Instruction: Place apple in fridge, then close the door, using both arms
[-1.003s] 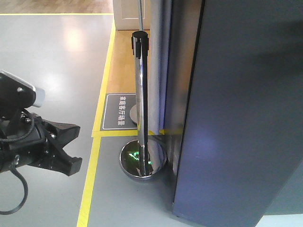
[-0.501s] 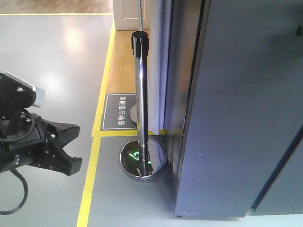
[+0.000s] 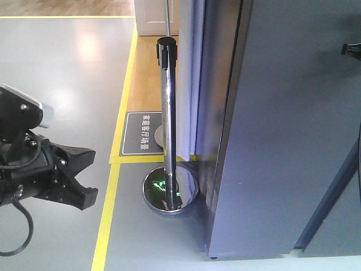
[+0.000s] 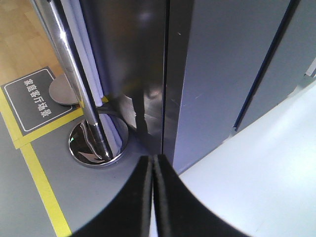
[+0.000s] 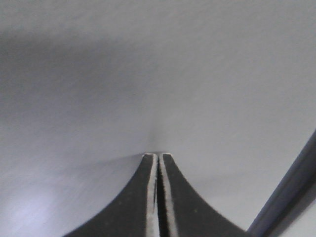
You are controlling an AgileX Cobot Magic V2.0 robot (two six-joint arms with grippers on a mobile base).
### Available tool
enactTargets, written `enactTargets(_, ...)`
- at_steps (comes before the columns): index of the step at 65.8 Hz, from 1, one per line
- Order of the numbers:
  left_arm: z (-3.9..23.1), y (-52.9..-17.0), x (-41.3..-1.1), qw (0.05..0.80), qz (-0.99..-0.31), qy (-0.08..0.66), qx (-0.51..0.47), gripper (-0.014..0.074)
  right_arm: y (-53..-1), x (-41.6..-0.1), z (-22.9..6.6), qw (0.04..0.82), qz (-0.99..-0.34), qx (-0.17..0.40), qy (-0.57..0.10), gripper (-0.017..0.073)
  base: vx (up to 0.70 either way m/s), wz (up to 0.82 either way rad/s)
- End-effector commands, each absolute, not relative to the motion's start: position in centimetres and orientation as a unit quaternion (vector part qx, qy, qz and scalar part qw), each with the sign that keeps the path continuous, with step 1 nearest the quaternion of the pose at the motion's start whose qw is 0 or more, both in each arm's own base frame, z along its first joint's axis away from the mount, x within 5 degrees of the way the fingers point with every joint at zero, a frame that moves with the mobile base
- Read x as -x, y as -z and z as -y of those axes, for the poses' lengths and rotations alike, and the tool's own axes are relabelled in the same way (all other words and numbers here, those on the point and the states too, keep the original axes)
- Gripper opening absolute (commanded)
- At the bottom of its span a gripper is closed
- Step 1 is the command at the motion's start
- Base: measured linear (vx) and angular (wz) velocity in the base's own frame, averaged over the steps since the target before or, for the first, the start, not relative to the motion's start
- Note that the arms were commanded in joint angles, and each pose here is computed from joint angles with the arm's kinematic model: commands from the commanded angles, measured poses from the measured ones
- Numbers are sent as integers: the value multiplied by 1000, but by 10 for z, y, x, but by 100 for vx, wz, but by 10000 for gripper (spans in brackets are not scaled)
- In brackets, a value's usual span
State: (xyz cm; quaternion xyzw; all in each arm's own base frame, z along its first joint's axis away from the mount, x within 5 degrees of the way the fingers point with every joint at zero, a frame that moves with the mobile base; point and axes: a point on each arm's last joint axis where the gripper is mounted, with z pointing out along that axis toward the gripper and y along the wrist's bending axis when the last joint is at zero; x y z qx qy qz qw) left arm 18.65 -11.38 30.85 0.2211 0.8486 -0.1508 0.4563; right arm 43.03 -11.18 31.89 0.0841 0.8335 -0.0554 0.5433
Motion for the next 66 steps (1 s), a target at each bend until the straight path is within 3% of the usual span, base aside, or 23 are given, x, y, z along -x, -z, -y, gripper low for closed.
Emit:
enactTargets(1,114,-324,-188,496,-827,165,-209,-6,-366,-414,107,583,-807,-76,61,-2,0,0)
enactTargets(22,114,-324,-188,496,-827,165,-209,-6,-379,-370,83,515,-855,-45,27,-2,0,0)
enactTargets(50,114,-324,-188,496,-827,165,-209,-6,-355,-277,0,458,-887,64,11,-2,0,0)
enactTargets(66,114,-324,-188,496,-827,165,-209,-6,-338,-205,-29,407,-910,82,15,-2,0,0)
